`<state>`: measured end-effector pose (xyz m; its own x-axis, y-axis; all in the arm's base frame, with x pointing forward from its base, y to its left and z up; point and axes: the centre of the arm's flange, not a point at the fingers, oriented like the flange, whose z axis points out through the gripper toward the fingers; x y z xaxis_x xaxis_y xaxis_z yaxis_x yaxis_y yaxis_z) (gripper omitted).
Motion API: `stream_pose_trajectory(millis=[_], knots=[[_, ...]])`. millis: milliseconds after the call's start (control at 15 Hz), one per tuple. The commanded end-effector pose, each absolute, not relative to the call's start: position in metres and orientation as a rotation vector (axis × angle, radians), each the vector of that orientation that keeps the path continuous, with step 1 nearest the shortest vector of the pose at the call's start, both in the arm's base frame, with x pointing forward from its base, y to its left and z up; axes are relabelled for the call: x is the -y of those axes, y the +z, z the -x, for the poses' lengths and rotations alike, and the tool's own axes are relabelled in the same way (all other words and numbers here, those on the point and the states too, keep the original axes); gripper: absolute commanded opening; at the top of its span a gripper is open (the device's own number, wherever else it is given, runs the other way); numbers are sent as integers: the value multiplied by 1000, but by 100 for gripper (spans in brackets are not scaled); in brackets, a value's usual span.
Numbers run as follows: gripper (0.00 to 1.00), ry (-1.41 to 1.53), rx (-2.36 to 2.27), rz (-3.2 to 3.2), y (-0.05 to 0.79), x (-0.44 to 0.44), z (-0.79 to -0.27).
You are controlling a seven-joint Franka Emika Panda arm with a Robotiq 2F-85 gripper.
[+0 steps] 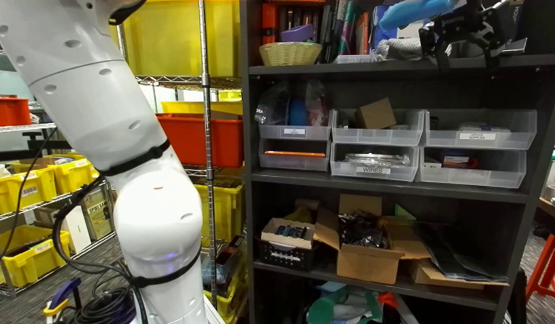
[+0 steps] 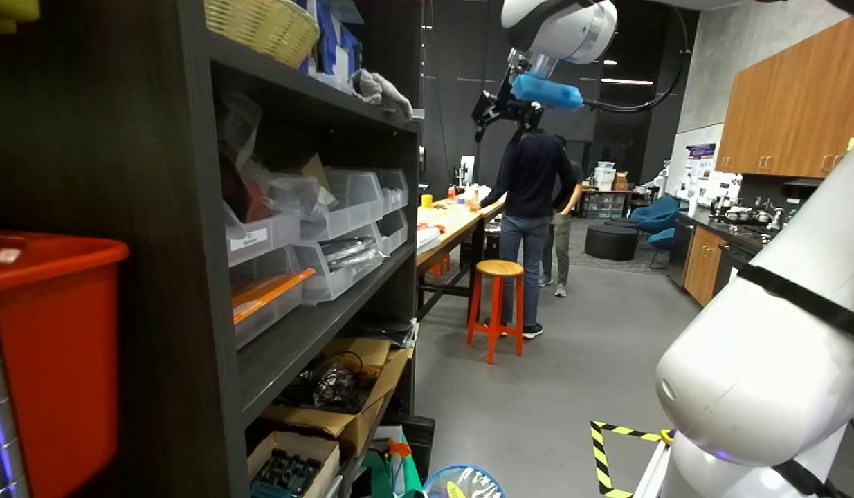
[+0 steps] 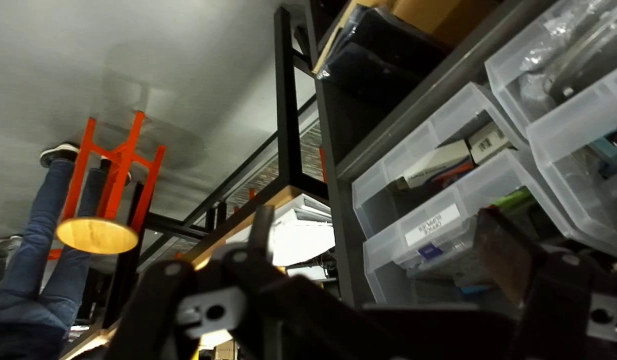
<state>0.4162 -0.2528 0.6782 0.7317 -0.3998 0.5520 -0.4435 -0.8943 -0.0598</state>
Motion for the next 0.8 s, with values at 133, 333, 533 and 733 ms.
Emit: stream_pose_trajectory(millis=[133,333,533,733], knots=[[100,815,621,-2846,663,258,-414],[100,803,609,-2849,660,259,-413],[100,803,603,-2849,660,259,-413],[100,803,601,-2849,660,259,-413]])
